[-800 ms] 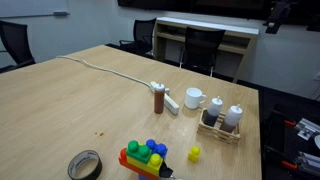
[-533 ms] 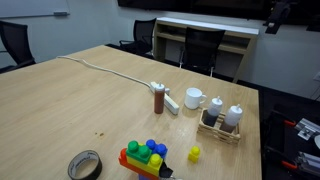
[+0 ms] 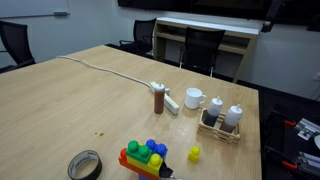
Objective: Take the green block and put it on the table
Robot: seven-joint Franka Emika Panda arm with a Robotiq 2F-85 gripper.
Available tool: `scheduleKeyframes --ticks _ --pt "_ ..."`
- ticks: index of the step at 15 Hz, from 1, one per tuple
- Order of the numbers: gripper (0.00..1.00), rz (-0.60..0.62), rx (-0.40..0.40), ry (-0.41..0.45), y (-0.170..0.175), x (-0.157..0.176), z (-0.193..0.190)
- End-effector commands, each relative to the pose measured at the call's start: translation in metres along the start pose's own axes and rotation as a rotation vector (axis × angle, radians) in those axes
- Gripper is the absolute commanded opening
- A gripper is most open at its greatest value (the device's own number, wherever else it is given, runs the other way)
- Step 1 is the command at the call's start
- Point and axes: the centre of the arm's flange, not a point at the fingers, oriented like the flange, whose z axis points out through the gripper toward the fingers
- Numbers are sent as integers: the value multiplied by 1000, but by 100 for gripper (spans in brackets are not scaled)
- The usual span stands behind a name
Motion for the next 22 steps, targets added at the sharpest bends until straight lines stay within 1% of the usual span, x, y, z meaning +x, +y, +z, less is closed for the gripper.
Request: scheduleKeyframes --ticks 1,4,9,10,11,12,14,19,21,22 --pt "100 -109 -20 35 -41 22 5" --pt "100 -210 -32 94 -91 38 22" --pt "100 -338 3 197 -158 50 50" --pt "100 -358 -7 218 -165 50 52" --pt "100 -325 -19 175 -163 50 48" --pt "100 -337 -20 187 -168 50 50" --pt "100 -341 -21 195 -168 51 50" --pt "100 -348 -17 194 -170 51 52" --pt "100 -390 -14 192 -188 54 60" --pt "100 -420 4 191 -203 57 68"
